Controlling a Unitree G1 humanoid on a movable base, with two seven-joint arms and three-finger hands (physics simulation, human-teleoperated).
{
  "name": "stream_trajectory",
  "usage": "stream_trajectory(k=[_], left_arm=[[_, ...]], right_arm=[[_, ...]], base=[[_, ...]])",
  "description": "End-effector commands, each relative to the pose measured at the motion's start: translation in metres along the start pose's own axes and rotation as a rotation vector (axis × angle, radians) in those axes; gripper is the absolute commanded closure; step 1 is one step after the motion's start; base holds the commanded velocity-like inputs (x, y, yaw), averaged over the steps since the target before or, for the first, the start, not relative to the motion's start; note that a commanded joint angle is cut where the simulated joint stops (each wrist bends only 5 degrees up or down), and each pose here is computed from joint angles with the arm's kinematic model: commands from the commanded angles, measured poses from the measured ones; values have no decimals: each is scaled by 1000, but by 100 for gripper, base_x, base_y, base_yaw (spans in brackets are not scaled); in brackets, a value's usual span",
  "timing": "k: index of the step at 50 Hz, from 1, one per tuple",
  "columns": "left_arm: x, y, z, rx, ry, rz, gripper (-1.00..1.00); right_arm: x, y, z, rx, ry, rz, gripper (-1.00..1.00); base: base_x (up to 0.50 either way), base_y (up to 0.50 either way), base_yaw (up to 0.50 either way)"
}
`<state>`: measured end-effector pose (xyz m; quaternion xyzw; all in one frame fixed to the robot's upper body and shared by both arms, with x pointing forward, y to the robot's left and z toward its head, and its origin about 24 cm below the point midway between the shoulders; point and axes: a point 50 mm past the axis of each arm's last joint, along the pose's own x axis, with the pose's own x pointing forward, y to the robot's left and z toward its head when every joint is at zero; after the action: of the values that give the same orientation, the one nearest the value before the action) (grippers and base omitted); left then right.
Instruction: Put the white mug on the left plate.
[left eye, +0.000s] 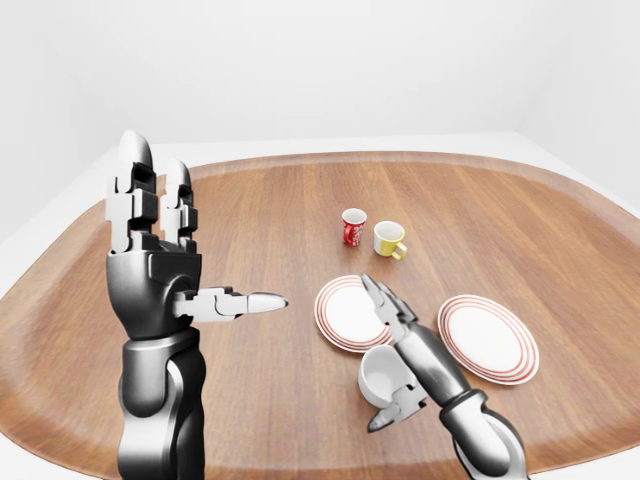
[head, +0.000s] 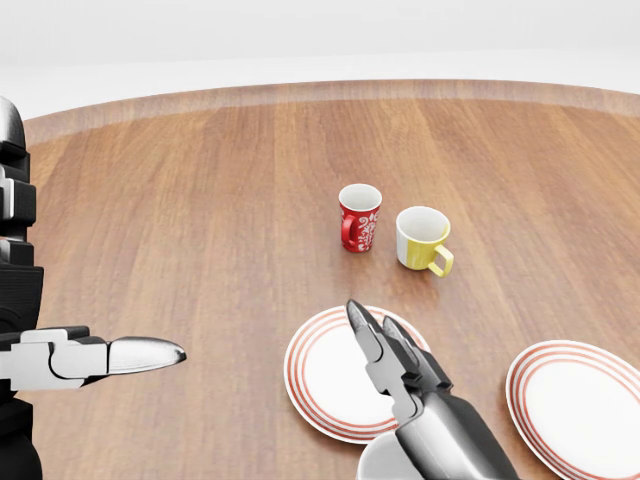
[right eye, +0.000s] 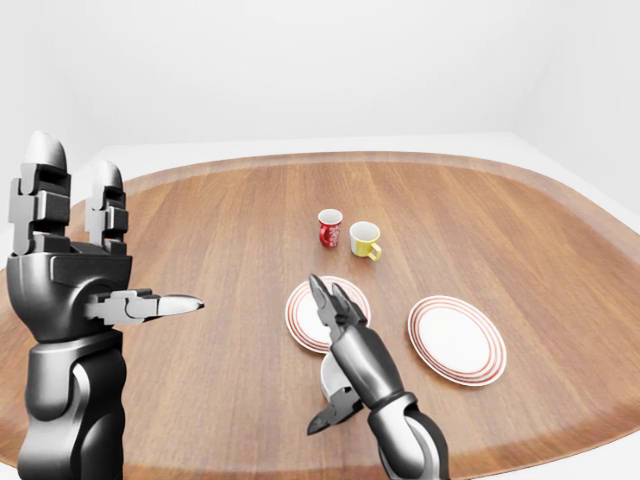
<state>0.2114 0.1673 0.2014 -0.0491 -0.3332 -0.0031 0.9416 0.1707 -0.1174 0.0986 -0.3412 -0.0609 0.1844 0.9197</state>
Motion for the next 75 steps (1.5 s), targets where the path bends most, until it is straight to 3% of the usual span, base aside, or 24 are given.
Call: stream_trajectory(k=[1, 34, 75], left_arm=[[0, 0, 1, -1, -2, 0, -100], [-1, -1, 1, -3, -4, -4, -100], [-2, -1, -1, -4, 7, -5, -100]], right_arm=[[0, 5, -6, -63, 46, 37, -100], [9, 9, -26, -182, 161, 86, -100], [21, 21, -54, -184, 260, 136, -100]], base=[[0, 0, 0], [0, 0, 0], [0, 0, 0]])
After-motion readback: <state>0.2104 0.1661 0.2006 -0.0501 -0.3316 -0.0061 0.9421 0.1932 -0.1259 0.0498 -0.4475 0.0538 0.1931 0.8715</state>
